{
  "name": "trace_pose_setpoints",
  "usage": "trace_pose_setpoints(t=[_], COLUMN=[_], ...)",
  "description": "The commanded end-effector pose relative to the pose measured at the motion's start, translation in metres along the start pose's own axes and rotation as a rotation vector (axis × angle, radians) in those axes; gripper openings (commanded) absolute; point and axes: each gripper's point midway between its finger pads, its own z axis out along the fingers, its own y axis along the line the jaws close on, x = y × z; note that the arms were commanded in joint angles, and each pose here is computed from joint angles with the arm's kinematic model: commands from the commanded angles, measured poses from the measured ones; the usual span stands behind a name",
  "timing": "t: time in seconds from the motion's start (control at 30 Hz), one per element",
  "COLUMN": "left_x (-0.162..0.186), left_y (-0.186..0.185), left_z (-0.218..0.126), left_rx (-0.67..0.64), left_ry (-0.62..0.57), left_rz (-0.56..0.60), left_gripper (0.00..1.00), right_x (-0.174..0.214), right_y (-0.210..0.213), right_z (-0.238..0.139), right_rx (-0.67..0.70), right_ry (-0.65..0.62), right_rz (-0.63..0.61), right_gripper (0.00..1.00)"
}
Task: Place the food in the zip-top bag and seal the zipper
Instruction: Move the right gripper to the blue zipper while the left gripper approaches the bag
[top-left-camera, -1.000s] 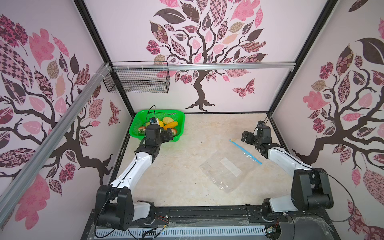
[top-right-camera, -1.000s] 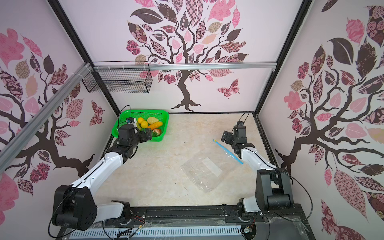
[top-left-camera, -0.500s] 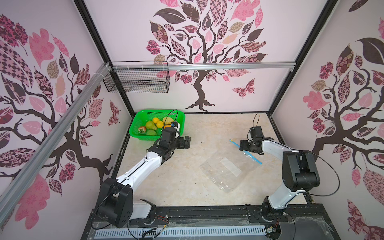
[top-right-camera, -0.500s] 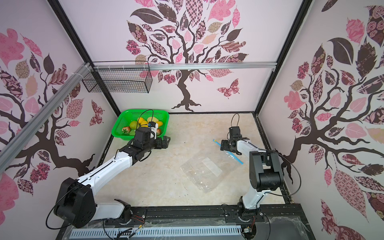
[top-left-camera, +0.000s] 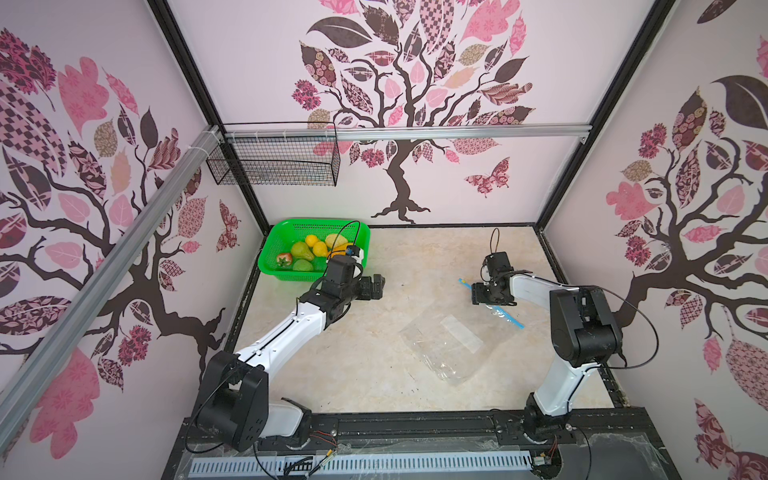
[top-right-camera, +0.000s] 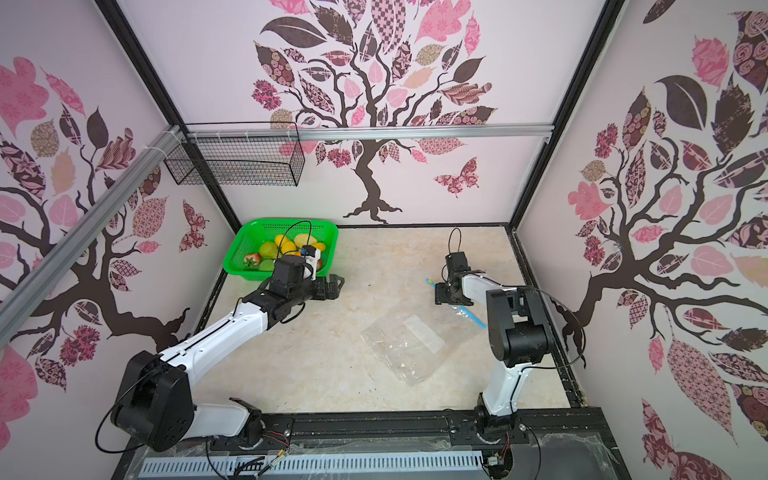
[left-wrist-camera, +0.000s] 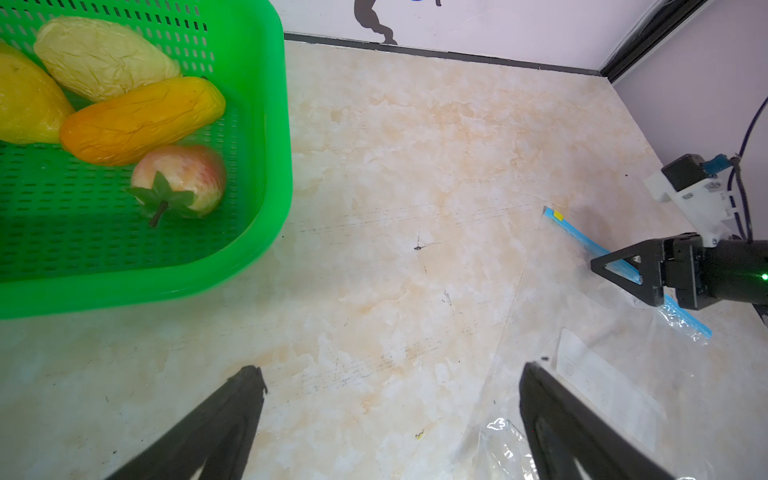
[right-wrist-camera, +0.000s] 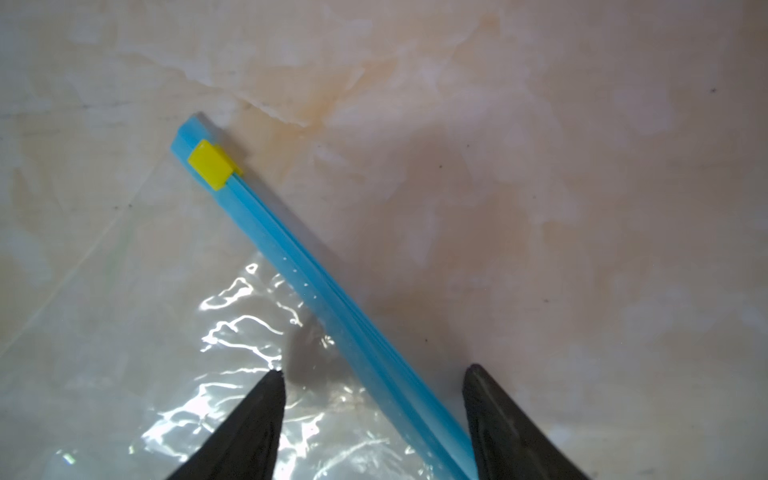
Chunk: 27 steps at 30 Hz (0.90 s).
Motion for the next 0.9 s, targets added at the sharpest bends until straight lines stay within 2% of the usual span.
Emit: trace_pose_setpoints(t=[0.0, 0.13, 0.27, 0.4, 0.5, 0.63, 0.73, 0.77, 0.8, 0.87], left_x=[-0.018, -0.019, -0.022, -0.022, -0.020, -0.013, 0.006, 0.015, 0.023, 0.047], left_y=[-0.006, -0.005, -0.004, -0.001, -0.004, -0.018, -0.035, -0.041, -0.044, -0.040], left_z=[-0.008, -0.011, -0.014, -0.015, -0.014, -0.011, -0.012, -0.013, -0.015, -0.022], left_rx=[0.007, -0.001, -0.006, -0.023, -0.006, 0.034, 0.013, -0.009, -0.024, -0.060], left_ry=[-0.049, -0.057, -0.068, -0.073, -0.070, -0.052, 0.006, 0.040, 0.071, 0.156], left_rz=[-0.004, -0.014, -0.020, -0.033, -0.054, -0.056, -0.023, -0.009, -0.006, -0.071], left_gripper=[0.99, 0.99, 0.99, 0.99, 0.99, 0.99, 0.99, 0.99, 0.99, 0.99], right_x=[0.018, 0.014, 0.001, -0.013, -0.021, -0.015, -0.009, -0.007, -0.007, -0.007], right_y=[-0.001, 0.006, 0.023, 0.041, 0.053, 0.069, 0.065, 0.061, 0.059, 0.054], right_z=[0.011, 0.003, -0.011, -0.026, -0.034, -0.031, -0.028, -0.029, -0.030, -0.035], right_rx=[0.012, -0.029, -0.122, -0.232, -0.322, -0.434, -0.408, -0.384, -0.366, -0.341], right_ry=[0.078, 0.046, 0.005, -0.048, -0.092, -0.083, -0.071, -0.069, -0.072, -0.079], right_rz=[0.012, 0.055, 0.110, 0.170, 0.237, 0.320, 0.302, 0.282, 0.262, 0.229], right_gripper=[0.55, 0.21, 0.07, 0.00, 0.00, 0.00, 0.00, 0.04, 0.19, 0.61])
